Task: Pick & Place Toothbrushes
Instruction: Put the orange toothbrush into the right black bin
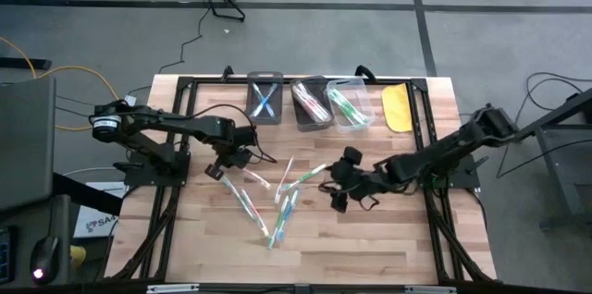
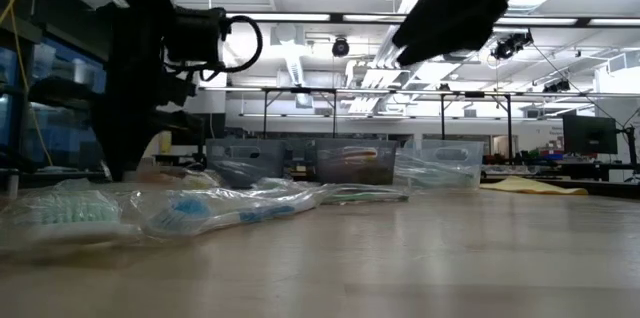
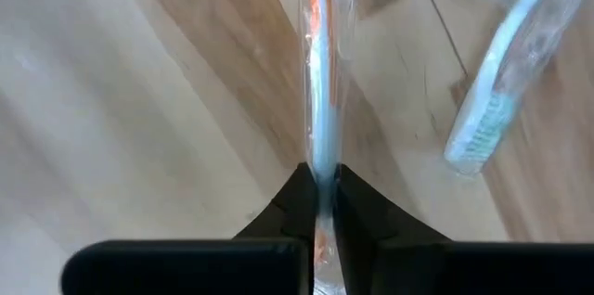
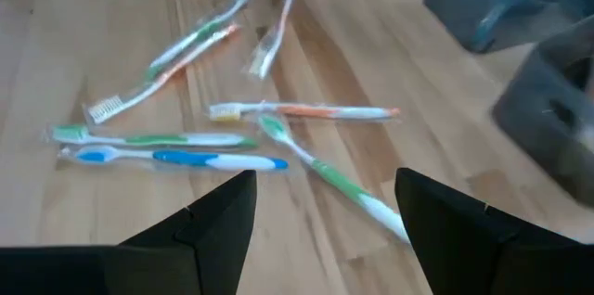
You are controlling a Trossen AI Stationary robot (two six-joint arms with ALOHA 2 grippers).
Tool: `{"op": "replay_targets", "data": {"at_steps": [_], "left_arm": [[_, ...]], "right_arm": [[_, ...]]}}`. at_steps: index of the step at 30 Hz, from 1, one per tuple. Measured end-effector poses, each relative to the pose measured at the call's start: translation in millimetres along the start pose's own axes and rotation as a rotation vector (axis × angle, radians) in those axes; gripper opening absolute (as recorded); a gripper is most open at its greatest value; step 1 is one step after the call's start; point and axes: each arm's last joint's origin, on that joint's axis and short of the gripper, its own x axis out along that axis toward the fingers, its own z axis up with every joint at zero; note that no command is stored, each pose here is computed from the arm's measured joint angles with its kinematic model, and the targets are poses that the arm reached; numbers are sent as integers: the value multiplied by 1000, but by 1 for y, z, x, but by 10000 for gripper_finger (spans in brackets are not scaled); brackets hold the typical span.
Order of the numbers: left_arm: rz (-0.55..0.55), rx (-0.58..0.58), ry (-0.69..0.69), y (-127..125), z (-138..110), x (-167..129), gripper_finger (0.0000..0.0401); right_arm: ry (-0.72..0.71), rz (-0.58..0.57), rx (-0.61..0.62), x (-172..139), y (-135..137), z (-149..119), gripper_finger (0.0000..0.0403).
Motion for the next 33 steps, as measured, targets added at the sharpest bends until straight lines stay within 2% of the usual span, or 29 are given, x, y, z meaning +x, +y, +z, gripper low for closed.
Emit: {"op": "replay_targets", "data": {"at_steps": [4,6,10,13,18,23,27,31,33], "left_arm": [[22,-16,-25,3,6,-17,9],[32,-25,-35,3,8,-28,9],[115,-38,-144,4,13,-57,9],[177,-29,-289,1,15,-77,9],[258,20,-559,-6,14,-100,9],[317,63,-762,-9,14,-106,9],[332,70,-847,-8,16,-103,9],[316,95,-916,-6,20,-101,9],[304,107,-935,-7,20,-98,9]], "right_arm": [[-21,11,-11,22,15,-11,251],[-51,-13,-17,32,21,-16,251],[-107,-82,-19,48,31,-27,251],[-159,-115,-8,57,37,-33,251],[-250,-103,2,71,47,-37,251],[-398,-108,-14,82,54,-32,251],[-553,-105,-18,85,54,-19,251],[-669,-128,-36,87,44,-4,251],[-724,-102,-47,86,38,5,251]]}}
